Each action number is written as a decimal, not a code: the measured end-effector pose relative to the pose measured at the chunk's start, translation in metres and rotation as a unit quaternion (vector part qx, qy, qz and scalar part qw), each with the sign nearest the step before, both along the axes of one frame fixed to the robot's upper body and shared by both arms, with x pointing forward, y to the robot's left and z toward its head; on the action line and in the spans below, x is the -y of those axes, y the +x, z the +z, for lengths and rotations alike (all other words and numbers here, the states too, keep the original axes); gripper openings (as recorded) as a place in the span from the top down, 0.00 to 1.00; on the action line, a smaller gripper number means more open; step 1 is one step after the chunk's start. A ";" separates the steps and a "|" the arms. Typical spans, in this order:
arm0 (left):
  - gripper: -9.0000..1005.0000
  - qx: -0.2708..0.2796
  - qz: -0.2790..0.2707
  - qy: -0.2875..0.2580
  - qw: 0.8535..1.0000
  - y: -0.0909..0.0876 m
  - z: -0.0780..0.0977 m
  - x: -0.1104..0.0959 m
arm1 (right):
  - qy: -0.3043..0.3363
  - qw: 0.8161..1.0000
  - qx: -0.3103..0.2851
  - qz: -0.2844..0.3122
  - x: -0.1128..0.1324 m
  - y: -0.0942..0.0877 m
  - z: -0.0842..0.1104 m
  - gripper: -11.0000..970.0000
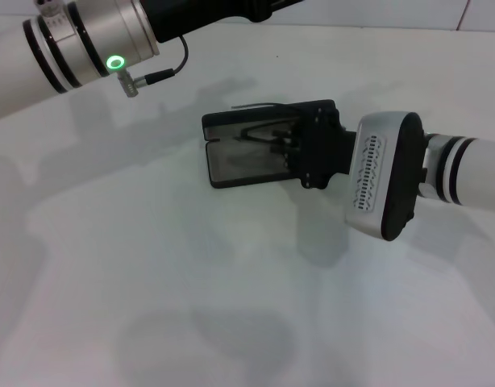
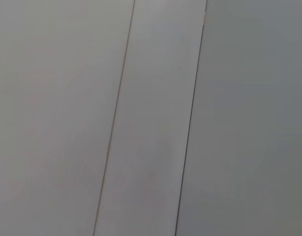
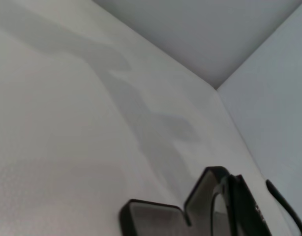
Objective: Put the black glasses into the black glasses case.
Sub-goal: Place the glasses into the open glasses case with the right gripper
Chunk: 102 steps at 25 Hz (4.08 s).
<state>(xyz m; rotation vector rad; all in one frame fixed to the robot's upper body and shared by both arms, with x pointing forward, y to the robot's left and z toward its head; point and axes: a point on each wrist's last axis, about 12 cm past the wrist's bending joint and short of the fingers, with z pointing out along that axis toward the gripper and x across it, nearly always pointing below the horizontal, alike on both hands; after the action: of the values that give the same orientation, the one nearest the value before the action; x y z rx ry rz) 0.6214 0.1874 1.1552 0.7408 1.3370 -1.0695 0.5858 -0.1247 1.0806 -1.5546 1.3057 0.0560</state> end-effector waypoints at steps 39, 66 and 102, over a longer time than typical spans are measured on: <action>0.30 -0.029 0.059 0.029 0.997 0.005 -0.016 -0.014 | 0.188 0.981 -0.043 -0.033 0.063 -0.015 0.036 0.62; 0.30 -0.101 0.132 0.249 0.954 -0.001 -0.077 -0.048 | 0.272 0.943 -0.035 -0.189 0.160 -0.002 0.049 0.62; 0.30 -0.089 0.107 0.247 0.959 -0.004 -0.075 -0.042 | 0.276 0.936 -0.037 -0.214 0.174 -0.002 0.045 0.62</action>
<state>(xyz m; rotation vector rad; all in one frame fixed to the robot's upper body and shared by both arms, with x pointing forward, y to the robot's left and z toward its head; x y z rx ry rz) 0.6174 0.2294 1.0800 0.8526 1.8284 -0.6411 0.5839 -0.2991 1.1254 -0.7816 1.5033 0.1898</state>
